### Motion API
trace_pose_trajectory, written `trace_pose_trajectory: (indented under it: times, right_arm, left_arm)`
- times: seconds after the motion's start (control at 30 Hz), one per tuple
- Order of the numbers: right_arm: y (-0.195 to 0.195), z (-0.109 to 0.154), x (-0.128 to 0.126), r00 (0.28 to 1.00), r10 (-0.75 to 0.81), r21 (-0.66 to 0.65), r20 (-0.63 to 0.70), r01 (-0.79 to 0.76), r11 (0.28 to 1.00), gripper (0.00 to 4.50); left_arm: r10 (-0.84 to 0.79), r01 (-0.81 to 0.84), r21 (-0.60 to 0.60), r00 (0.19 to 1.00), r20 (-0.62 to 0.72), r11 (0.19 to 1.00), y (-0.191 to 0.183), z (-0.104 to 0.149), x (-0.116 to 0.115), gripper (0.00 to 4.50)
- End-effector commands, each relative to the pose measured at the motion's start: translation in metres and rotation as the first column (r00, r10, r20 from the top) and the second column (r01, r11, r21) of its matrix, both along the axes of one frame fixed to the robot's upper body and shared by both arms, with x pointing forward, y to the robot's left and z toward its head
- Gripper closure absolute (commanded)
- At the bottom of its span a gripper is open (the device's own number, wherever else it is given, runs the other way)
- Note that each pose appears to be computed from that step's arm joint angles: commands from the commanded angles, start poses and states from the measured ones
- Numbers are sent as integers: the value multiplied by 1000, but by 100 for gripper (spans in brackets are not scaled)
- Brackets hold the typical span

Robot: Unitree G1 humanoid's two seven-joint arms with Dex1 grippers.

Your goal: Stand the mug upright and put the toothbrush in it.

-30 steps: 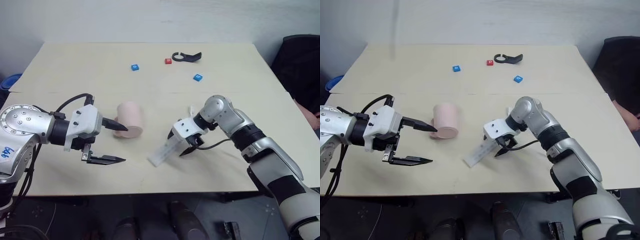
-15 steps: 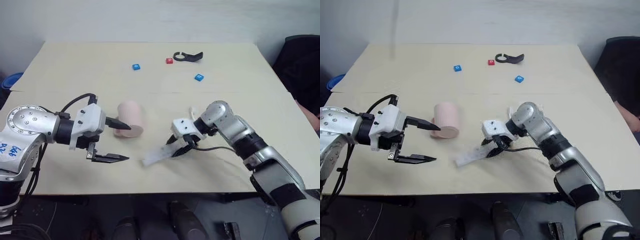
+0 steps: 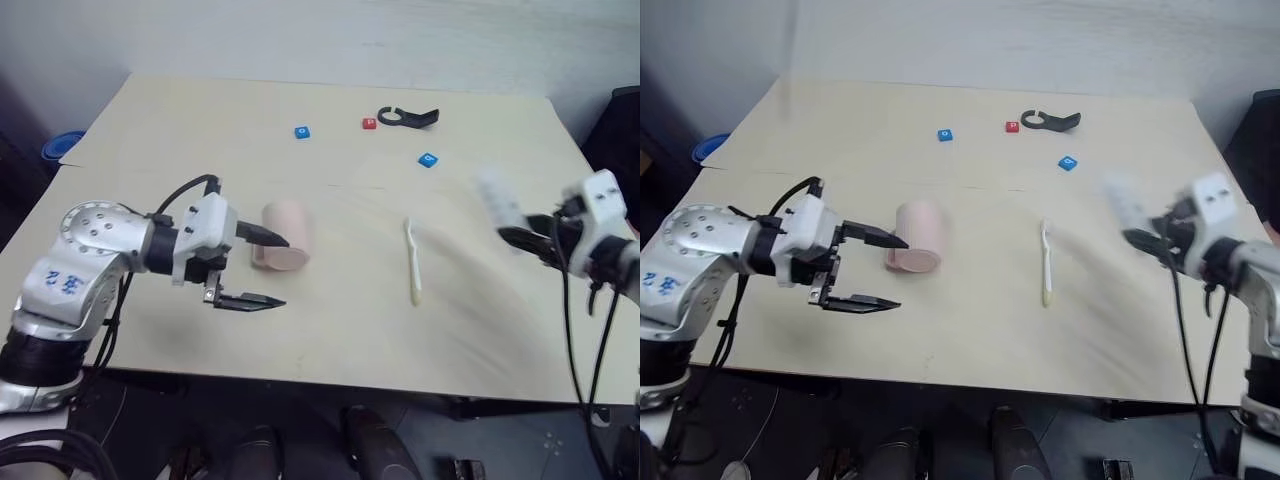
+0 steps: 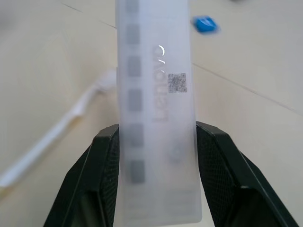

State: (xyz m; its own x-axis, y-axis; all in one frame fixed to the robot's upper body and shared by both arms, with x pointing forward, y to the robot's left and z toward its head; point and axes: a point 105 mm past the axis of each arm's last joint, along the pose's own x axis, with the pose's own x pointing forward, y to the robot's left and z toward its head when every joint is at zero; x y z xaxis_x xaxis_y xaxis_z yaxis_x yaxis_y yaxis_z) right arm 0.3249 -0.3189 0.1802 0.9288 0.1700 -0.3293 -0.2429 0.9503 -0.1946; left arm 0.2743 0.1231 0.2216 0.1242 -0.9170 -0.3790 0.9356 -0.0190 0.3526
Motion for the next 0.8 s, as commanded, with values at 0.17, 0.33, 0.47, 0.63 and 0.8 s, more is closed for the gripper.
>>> trace_pose_trajectory:
  times: [0.17,0.33,0.47,0.63,0.8]
  right_arm:
    - [-39,-26,-13,980,-197,-89,18,197,976,183]
    - [-35,-17,-18,983,-183,-31,25,184,982,25]
    - [-3,17,-25,998,13,-43,65,-10,999,3]
    - [87,60,-53,871,476,5,120,-480,877,3]
    - [147,70,-82,671,734,-48,107,-734,678,3]
  left_arm:
    - [-35,36,-8,999,40,999,-7,8,8,0]
    - [45,-44,-81,999,8,996,0,14,14,0]
    - [267,-279,-219,960,-81,935,22,22,29,0]
    - [689,-730,-161,682,-246,664,77,5,57,0]
    - [836,-914,25,358,-416,404,94,-27,58,0]
